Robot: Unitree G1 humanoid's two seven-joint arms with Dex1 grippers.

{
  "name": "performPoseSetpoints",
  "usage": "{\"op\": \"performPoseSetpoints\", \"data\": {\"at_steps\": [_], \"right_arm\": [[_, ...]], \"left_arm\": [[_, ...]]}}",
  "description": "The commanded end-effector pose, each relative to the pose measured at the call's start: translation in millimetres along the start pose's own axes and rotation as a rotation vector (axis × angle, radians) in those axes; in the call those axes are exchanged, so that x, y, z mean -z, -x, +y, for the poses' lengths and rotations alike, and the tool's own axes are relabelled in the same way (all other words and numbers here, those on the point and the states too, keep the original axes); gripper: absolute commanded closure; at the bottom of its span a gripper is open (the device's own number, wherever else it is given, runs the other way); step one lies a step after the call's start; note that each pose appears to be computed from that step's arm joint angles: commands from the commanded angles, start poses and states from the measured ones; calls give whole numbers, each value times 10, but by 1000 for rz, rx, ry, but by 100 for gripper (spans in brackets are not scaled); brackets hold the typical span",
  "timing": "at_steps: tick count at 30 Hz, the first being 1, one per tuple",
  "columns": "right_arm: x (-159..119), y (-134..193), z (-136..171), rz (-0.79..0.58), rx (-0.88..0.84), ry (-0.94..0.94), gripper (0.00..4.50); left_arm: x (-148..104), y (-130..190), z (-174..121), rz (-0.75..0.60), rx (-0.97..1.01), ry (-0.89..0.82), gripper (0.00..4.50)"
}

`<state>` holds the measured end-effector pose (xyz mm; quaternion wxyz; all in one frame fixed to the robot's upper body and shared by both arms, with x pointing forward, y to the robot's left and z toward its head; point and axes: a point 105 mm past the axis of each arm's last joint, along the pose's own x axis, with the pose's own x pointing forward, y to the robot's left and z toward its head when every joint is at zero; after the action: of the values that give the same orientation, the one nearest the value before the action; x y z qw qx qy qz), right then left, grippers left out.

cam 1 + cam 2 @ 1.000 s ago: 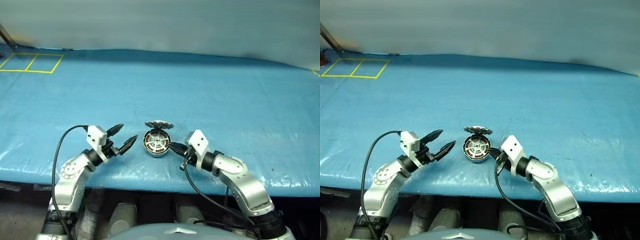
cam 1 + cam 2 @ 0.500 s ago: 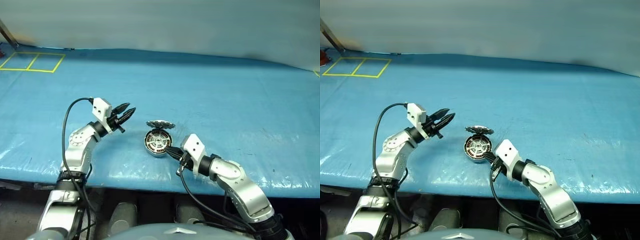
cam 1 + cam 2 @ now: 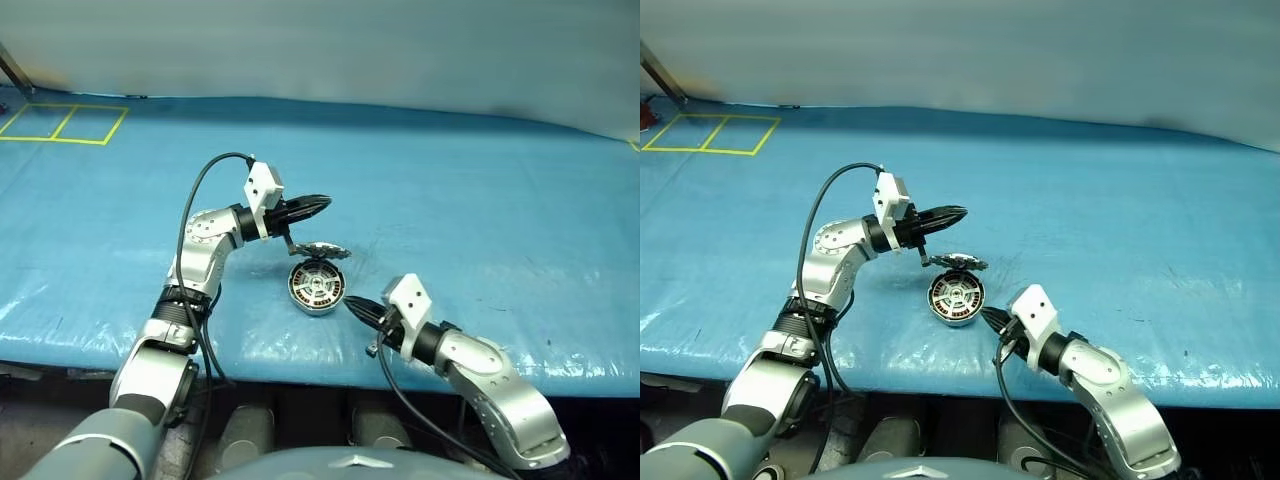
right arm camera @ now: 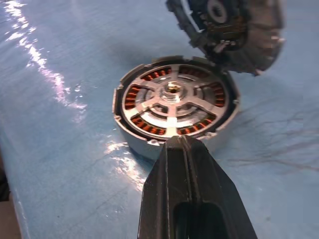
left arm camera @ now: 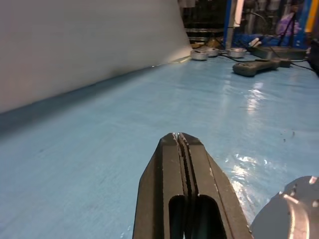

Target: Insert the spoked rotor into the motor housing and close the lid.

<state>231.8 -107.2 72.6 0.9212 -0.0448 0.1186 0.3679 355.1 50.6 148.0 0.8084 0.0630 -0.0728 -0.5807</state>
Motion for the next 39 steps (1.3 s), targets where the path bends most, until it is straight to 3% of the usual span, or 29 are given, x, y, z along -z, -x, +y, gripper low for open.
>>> {"op": "performPoseSetpoints", "data": {"at_steps": [1, 6, 12, 22, 32, 39], "right_arm": [[-120, 200, -82, -62, 85, -14, 450], [85, 417, -13, 13, 116, -67, 450], [79, 455, 24, 2, 140, -72, 450], [-42, 378, 104, -35, 99, -37, 450], [-161, 211, 139, -85, 59, -23, 450], [-180, 156, 84, -94, 72, -15, 450]], "left_arm": [[-96, -100, -150, 3, 125, -62, 446], [-40, -76, -381, 66, 290, -126, 446], [-3, -22, -527, 116, 401, -158, 446], [167, -2, -479, 179, 375, -164, 446], [128, -28, -528, 99, 309, -81, 446], [190, 48, -870, 125, 419, -65, 446]]}}
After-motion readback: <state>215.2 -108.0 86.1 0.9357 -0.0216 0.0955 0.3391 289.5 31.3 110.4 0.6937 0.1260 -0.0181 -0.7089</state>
